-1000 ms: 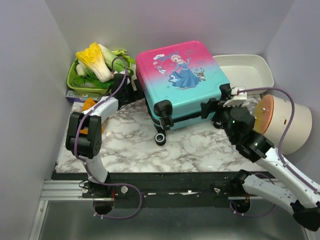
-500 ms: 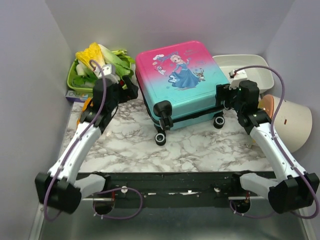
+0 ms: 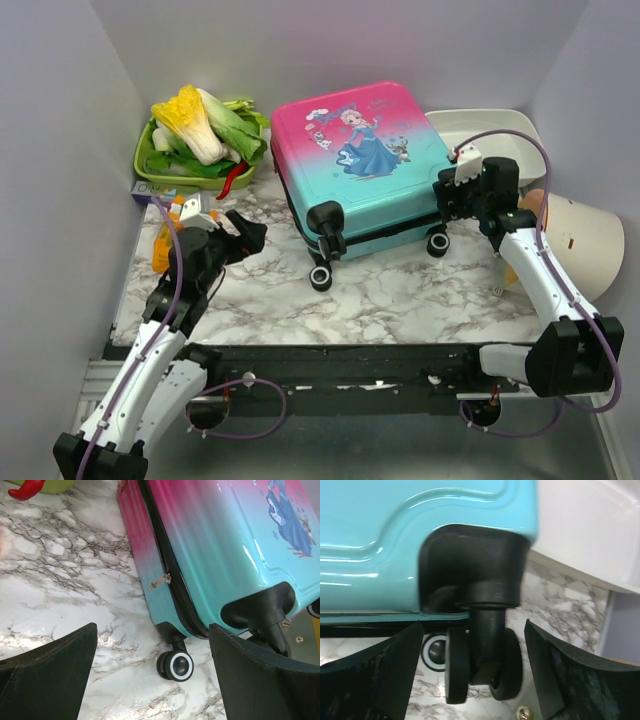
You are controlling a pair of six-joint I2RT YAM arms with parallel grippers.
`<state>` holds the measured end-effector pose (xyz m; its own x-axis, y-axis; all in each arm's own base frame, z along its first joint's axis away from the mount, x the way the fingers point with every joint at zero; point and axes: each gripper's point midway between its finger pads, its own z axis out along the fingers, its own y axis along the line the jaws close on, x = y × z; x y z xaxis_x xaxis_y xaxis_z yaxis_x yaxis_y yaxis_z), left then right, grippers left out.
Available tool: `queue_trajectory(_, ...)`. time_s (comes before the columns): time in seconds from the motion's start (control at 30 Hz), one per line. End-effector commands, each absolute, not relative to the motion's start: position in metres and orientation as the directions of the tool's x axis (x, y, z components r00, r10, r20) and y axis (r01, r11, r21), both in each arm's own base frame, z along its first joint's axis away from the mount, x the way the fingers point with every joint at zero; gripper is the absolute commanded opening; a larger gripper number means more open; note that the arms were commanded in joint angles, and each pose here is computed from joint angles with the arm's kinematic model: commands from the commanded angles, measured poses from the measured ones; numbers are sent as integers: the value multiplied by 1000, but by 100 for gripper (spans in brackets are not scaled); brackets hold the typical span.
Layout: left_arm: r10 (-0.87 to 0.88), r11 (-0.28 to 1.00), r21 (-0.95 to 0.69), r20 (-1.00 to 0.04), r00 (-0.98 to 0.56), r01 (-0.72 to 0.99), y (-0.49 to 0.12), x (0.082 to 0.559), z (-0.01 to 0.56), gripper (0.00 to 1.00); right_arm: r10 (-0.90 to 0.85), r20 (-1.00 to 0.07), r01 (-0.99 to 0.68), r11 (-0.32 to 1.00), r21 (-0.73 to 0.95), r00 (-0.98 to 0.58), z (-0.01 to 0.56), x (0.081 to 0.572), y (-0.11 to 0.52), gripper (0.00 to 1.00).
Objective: Open, take out, and arrange the luggage
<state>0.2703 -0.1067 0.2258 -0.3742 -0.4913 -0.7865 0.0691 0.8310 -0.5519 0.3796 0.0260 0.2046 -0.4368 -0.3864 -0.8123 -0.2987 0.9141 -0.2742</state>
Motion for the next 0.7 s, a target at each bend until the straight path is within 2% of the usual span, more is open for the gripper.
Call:
queue_trajectory(0.0,-567,786,-616,-753,-334,54,-105,267,241,99,-352,-816,-463,878,-119,-458,188,368,62,81)
queue_trajectory(0.07,-585,774,-631,-746,-319,56,-105,268,246,99,-316,-829,-515,856,-39,-462,185,357,78,75)
queue_trajectory(0.13,-595,766,-640,-741,-312,60,-105,268,249,99,-274,-831,-530,848,28,-483,180,348,87,54)
queue_trajectory(0.2,-604,761,-646,-737,-305,54,-104,268,251,99,-237,-840,-530,845,68,-487,186,342,93,22)
queue_trajectory(0.3,-620,760,-650,-737,-269,29,-97,270,252,99,-169,-864,-583,795,165,-474,200,324,116,1)
queue_trajectory(0.53,-635,758,-651,-727,-263,-31,-91,275,245,99,-146,-913,-721,665,195,-382,218,267,190,1)
queue_trajectory(0.6,-640,758,-650,-729,-243,-48,-86,275,245,99,-130,-907,-746,620,241,-401,219,248,208,1)
queue_trajectory(0.67,-640,763,-641,-733,-231,-83,-78,271,243,99,-102,-920,-745,623,238,-379,229,239,214,1)
